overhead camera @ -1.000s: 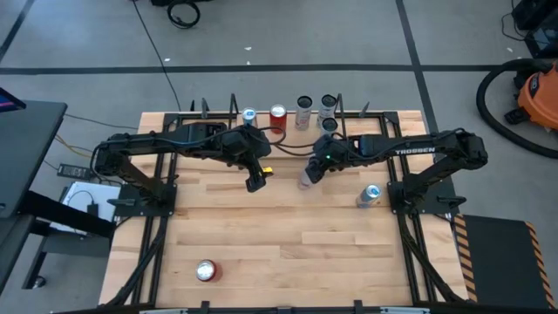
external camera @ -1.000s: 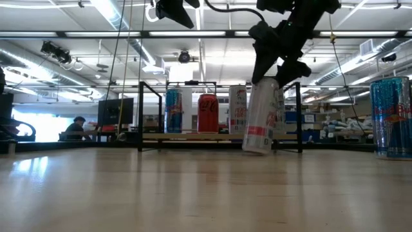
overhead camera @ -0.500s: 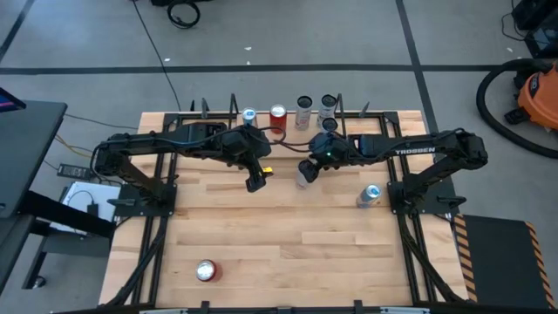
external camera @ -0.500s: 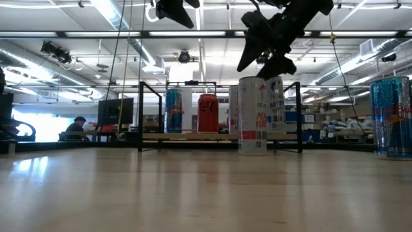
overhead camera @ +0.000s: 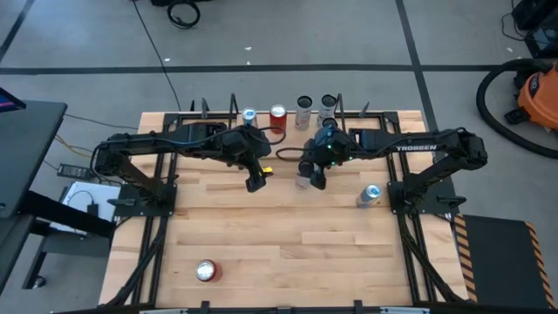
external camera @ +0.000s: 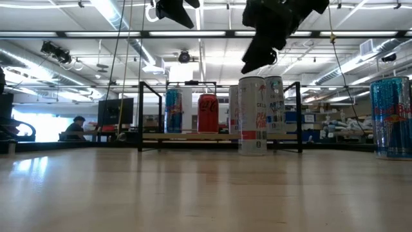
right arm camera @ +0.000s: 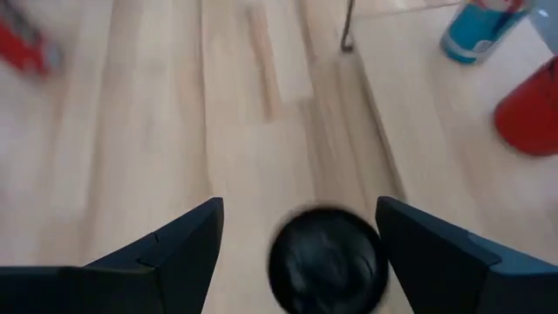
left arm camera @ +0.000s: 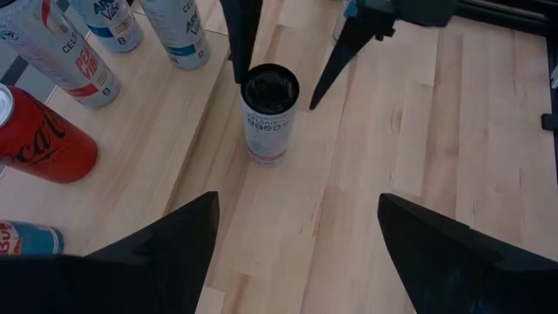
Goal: Place canned beverage on shelf
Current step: Put the white-pink soda can on the shelf aligned with the other white-pink soda can
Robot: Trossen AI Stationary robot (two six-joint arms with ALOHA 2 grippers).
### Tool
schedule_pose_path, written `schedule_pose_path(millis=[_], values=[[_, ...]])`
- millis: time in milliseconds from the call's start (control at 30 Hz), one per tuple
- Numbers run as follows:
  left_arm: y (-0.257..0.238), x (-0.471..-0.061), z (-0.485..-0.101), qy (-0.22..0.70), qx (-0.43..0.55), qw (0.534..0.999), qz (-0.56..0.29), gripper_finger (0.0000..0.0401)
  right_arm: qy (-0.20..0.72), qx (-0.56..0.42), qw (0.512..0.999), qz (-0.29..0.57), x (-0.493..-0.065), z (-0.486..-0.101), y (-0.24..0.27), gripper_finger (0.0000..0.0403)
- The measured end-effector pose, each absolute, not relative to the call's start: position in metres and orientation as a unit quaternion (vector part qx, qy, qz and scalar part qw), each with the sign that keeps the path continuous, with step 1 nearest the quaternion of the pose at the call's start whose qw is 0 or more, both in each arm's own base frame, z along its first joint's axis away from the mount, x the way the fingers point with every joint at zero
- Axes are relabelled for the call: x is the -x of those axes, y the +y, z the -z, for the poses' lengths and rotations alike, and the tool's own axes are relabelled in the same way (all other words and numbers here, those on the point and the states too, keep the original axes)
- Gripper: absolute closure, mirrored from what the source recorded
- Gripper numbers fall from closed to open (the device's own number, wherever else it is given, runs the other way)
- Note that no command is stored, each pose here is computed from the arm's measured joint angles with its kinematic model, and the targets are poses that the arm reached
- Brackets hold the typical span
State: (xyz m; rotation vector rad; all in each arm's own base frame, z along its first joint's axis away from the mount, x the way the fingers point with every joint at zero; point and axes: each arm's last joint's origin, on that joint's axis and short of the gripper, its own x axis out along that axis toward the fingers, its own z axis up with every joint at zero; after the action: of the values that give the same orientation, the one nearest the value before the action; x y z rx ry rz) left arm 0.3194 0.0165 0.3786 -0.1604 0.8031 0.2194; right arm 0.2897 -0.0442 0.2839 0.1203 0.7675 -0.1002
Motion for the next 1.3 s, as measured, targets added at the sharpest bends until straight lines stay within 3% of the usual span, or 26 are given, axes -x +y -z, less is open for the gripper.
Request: schedule_pose_path(millis=[200, 367, 733, 867, 1300], values=[[0.017, -0.319, -0.379, 0.390, 0.078, 0.911, -0.106, 0.0085, 0.433, 0.021, 0.901, -0.028, -0.279, -0.276, -0.050, 0.0093], [0.016, -0.319, -0.379, 0.390, 0.078, 0.911, -0.106, 0.0085, 0.428, 0.049, 0.902, -0.033, -0.278, -0.277, -0.059, 0.0093], [0.016, -0.319, -0.379, 0.390, 0.077, 0.912, -0.106, 0.0085, 0.400, 0.028, 0.912, -0.084, -0.276, -0.279, -0.069, 0.0093], [0.016, -0.319, -0.379, 0.390, 0.077, 0.912, -0.106, 0.0085, 0.383, 0.034, 0.921, -0.064, -0.280, -0.282, -0.069, 0.0091], [0.017, -0.319, -0.379, 0.390, 0.077, 0.912, -0.106, 0.0085, 0.378, 0.053, 0.919, -0.097, -0.280, -0.281, -0.066, 0.0026]])
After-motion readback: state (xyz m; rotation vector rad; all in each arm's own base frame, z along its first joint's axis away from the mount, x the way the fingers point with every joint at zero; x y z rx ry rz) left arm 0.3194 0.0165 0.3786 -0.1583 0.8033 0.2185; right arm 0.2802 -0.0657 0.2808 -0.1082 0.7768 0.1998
